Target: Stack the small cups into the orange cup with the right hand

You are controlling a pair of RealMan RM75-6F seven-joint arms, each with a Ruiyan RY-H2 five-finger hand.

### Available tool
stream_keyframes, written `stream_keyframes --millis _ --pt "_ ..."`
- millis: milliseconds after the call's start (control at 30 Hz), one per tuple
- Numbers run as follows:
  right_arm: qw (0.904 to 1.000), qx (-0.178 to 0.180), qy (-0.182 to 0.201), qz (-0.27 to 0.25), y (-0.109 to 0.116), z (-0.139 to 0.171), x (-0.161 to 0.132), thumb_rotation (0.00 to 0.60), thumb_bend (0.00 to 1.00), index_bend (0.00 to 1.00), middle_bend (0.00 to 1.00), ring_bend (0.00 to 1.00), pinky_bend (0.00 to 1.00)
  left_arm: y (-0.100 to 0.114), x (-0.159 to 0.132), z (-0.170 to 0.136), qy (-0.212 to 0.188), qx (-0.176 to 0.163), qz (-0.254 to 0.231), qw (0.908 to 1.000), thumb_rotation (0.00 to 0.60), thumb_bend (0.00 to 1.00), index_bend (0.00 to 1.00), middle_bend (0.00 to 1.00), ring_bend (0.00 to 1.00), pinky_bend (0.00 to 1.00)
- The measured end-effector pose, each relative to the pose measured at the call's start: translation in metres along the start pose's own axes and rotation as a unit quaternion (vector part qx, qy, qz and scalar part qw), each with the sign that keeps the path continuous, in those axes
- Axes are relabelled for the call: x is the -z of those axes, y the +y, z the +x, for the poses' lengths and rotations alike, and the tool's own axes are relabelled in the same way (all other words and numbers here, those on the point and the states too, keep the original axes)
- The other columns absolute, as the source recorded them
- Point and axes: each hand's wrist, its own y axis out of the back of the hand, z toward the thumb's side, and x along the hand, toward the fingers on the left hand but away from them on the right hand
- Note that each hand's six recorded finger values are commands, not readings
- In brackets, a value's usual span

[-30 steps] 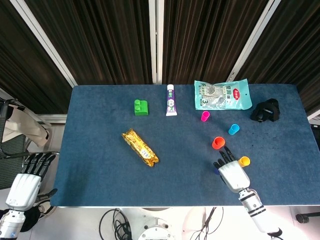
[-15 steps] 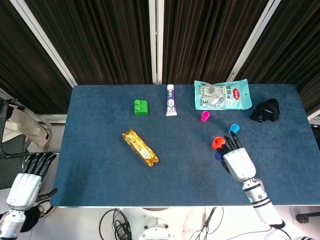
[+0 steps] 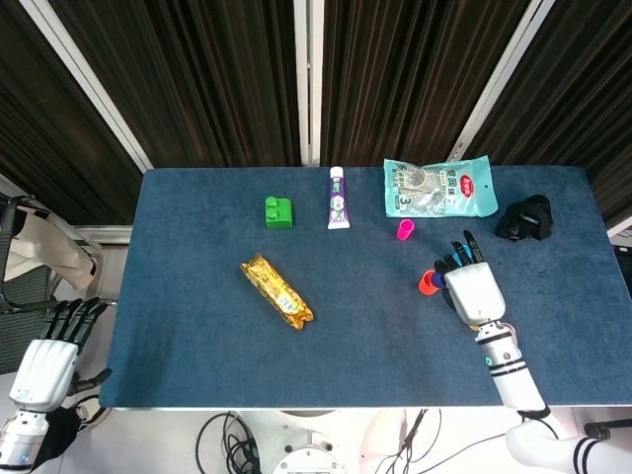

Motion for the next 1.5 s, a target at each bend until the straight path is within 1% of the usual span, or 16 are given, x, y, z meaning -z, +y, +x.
stream_keyframes --millis 300,700,800,967,1067,1233,1400,1500 --pt "0.9999 -0.004 0.004 0.009 -0.007 -0.013 -0.008 0.600 0.24 0.51 0.54 0.16 0.00 0.000 0.002 0.001 0.001 0.002 0.000 1.0000 0.600 0.00 0.10 0.05 0.00 0.00" --pt "0.9993 -0.031 -0.006 0.022 -0.021 -0.016 -0.006 0.600 0.24 0.50 0.53 0.16 0.00 -0.002 0.004 0.002 0.002 0.004 -0.002 1.0000 0.600 0.00 0.10 0.05 0.00 0.00" --pt "0.9990 -0.037 -0.006 0.025 -0.024 -0.018 -0.006 0.600 0.24 0.46 0.51 0.16 0.00 -0.002 0.003 0.002 0.001 0.005 -0.002 1.0000 0.600 0.00 0.10 0.05 0.00 0.00" --pt "0.9985 -0.049 -0.007 0.025 -0.026 -0.019 -0.006 0.600 0.22 0.32 0.43 0.15 0.00 0.000 0.003 0.003 0.000 0.004 -0.002 1.0000 0.600 0.00 0.10 0.05 0.00 0.00" --pt "0.9984 -0.051 -0.007 0.023 -0.025 -0.019 -0.006 0.600 0.21 0.23 0.35 0.11 0.00 0.000 0.003 0.003 0.000 0.004 -0.003 1.0000 0.600 0.00 0.10 0.05 0.00 0.00" --pt "0.9988 -0.047 -0.008 0.011 -0.021 -0.019 -0.004 0.600 0.21 0.20 0.32 0.10 0.00 0.000 0.003 0.005 -0.001 0.006 -0.003 1.0000 0.600 0.00 0.10 0.05 0.00 0.00" --pt "0.9993 -0.036 -0.010 0.000 -0.012 -0.017 0.002 0.600 0.21 0.19 0.32 0.10 0.00 0.000 0.003 0.005 -0.001 0.006 -0.004 1.0000 0.600 0.00 0.10 0.05 0.00 0.00" --pt "0.9996 -0.026 -0.009 -0.009 -0.005 -0.010 0.005 0.600 0.21 0.19 0.32 0.10 0.00 0.000 0.002 0.005 -0.001 0.005 -0.005 1.0000 0.600 0.00 0.10 0.05 0.00 0.00"
